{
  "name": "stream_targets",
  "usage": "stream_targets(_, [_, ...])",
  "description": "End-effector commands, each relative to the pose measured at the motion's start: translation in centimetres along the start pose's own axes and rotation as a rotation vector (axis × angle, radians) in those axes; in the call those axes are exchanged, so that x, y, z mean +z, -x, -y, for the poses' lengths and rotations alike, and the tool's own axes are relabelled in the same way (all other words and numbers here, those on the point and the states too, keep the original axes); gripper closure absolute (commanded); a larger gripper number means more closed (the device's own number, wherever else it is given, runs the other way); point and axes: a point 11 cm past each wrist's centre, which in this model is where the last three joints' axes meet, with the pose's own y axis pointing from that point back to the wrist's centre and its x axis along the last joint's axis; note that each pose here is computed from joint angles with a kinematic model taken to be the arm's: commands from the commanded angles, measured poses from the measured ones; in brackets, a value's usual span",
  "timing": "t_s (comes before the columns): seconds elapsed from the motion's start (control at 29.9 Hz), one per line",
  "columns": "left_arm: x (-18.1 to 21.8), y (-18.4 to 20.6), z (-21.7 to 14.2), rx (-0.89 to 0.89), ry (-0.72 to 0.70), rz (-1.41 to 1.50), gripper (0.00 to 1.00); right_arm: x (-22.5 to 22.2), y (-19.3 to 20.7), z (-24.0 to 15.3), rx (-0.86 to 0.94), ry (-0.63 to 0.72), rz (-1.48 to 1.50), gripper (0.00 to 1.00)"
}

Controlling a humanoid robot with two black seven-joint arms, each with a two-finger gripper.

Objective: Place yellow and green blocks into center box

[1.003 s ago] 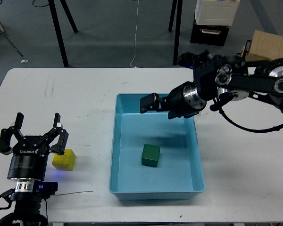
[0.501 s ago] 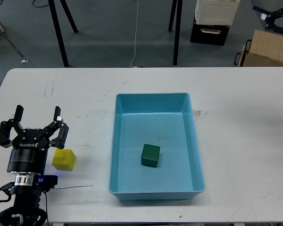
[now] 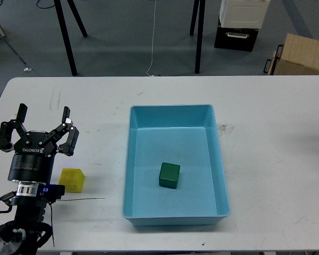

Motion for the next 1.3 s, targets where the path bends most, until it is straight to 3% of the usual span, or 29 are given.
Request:
stream_targets(0.0, [0.3,-0.1,-0.2,0.006,-0.001,0.008,0.0,-0.1,-0.7,0.2,0.028,0.037,-0.113,0.0])
stream_targets(0.2, [0.2,-0.4,-0.2,0.004,0.006,0.0,0.0,-0.5,0.3,1.1,-0.017,-0.006,-0.101,0.0])
stream_targets(0.4, [0.4,-0.1,0.1,-0.004,0.004,0.008,0.0,5.0,-0.1,2.5,-0.115,-0.089,0.23,0.0])
stream_targets(0.6, [0.5,-0.1,0.2,0.002,0.004,0.011,0.0,4.7,-2.5,-5.9,-0.083,-0.284,0.362,0.0])
stream_targets(0.77, [0.6,0.0,0.4,-0.001,0.009,0.012,0.0,9.6,-2.9,-12.8,-0.056,-0.407,0.532,0.0])
stream_targets(1.0, [1.1,0.1,0.2,-0.011,0.019,0.016,0.0,18.1,-3.1,-15.4,0.019,-0.438,0.684,0.0])
stream_targets(1.1, [2.5,0.4,0.2,-0.02,0.056,0.039,0.0,18.5,-2.8,-15.3,0.019,-0.426,0.662,0.0])
stream_targets(1.27, [8.3,1.1,0.2,-0.031,0.175,0.142,0.0,18.1,-2.8,-15.9,0.032,-0.416,0.64,0.0])
